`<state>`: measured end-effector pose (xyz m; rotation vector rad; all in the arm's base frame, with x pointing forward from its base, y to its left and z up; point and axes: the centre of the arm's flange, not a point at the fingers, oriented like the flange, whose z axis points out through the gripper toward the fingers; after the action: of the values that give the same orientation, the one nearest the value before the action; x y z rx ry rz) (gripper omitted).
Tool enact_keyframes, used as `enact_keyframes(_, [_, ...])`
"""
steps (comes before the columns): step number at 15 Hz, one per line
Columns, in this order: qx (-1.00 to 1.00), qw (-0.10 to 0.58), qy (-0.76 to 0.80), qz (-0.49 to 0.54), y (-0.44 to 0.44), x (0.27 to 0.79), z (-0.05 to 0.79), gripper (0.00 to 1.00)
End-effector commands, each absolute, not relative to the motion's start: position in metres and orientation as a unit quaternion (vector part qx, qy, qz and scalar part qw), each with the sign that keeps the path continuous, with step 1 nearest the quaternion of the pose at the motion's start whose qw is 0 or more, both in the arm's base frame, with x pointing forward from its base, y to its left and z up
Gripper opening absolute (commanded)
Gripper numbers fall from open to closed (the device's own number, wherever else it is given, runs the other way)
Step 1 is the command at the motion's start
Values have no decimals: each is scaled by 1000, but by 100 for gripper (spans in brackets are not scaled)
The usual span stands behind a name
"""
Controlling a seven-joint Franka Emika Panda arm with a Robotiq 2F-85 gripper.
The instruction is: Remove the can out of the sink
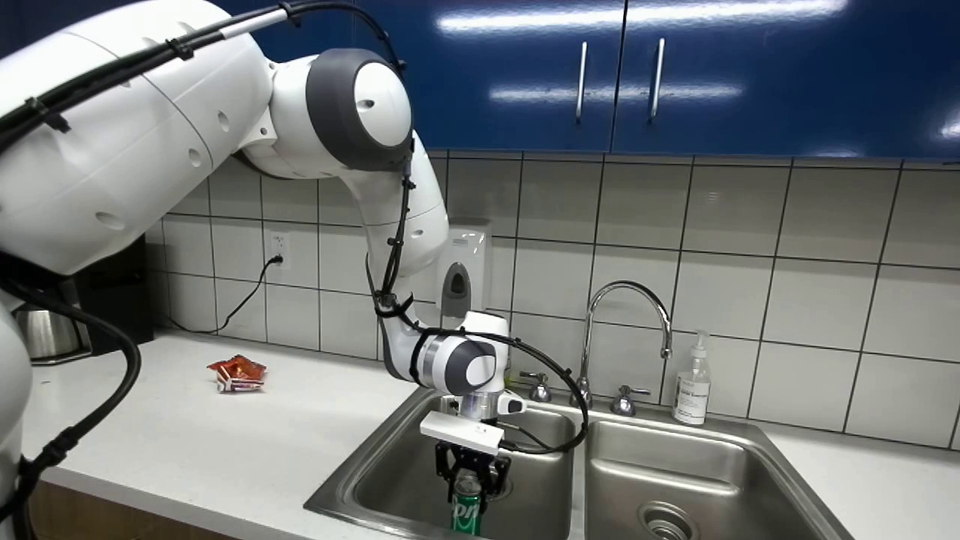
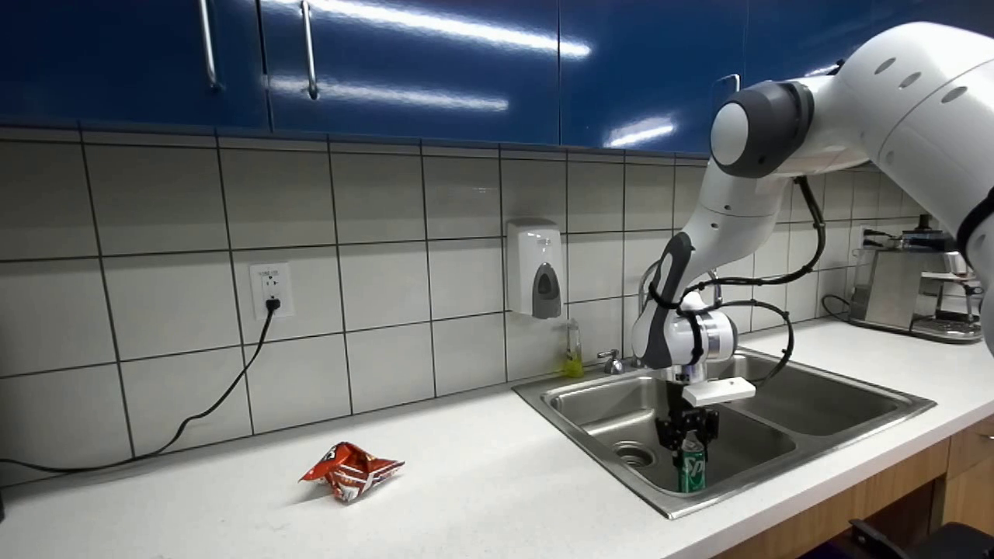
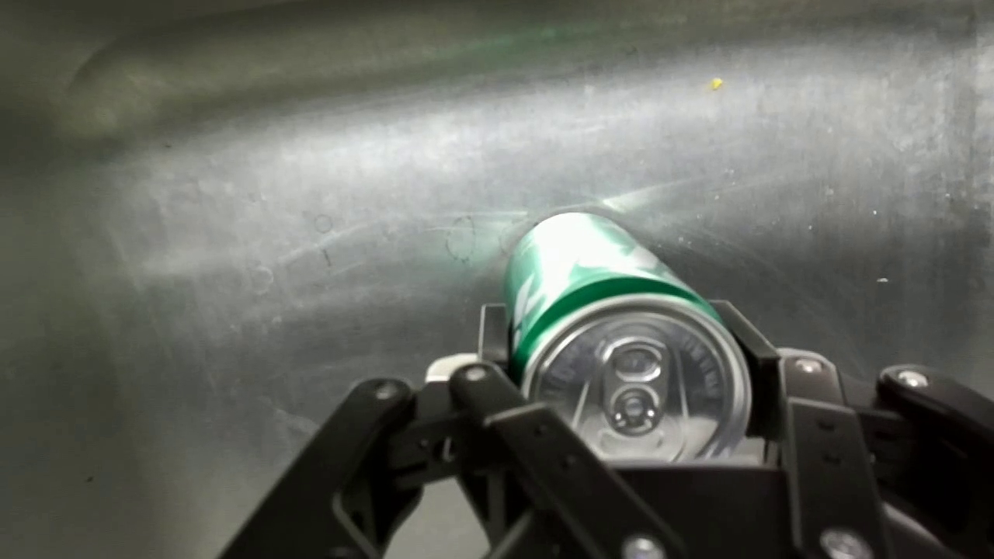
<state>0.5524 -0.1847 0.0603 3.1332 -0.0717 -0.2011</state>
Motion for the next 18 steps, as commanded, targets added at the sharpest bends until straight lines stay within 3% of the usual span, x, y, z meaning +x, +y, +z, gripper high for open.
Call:
enact_keyframes(1, [998,6,-31,-63,-188,556,59,38])
enact_keyframes(18, [997,-6,25,-74,-164,564,165,38])
